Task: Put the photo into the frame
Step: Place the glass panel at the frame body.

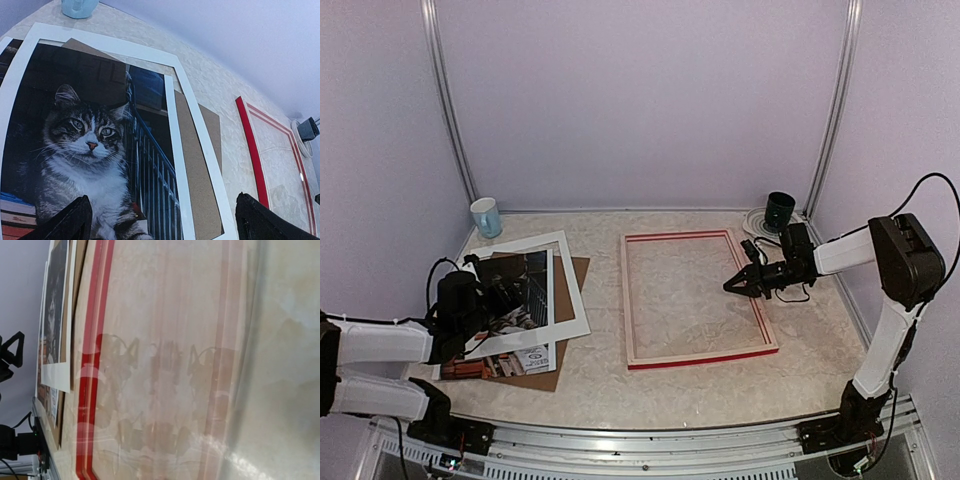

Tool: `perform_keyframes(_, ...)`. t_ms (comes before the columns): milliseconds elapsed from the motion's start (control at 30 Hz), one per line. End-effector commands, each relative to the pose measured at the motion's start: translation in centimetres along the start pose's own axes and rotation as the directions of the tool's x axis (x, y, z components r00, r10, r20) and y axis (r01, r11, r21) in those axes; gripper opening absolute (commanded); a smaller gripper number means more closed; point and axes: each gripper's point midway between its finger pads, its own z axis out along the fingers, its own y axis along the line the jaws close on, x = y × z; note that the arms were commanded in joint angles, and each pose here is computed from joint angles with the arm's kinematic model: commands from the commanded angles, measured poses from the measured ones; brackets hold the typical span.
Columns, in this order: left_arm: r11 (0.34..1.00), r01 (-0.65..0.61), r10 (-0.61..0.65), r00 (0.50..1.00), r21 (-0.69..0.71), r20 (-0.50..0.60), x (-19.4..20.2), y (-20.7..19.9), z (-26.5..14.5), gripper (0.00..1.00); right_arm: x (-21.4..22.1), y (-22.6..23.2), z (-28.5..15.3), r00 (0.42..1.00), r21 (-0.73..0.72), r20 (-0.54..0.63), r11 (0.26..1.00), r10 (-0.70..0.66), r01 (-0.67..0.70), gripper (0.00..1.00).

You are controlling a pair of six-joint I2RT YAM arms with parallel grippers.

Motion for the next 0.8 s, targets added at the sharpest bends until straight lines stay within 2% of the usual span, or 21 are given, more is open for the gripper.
perform_keyframes(0,1.0,-0.011,0.011,1.0,-0.012,0.002,0.17,0.36,-0.06,0.99,0.11,-0.15,-0.28,1.0,0.003,-0.017,1.0,0.006,-0.006,0.0)
perform_keyframes(767,1.0,-0.011,0.011,1.0,-0.011,0.005,0.11,0.3,-0.13,0.99,-0.37,-0.47,-0.65,1.0,0.055,-0.013,0.998,-0.008,0.009,0.0)
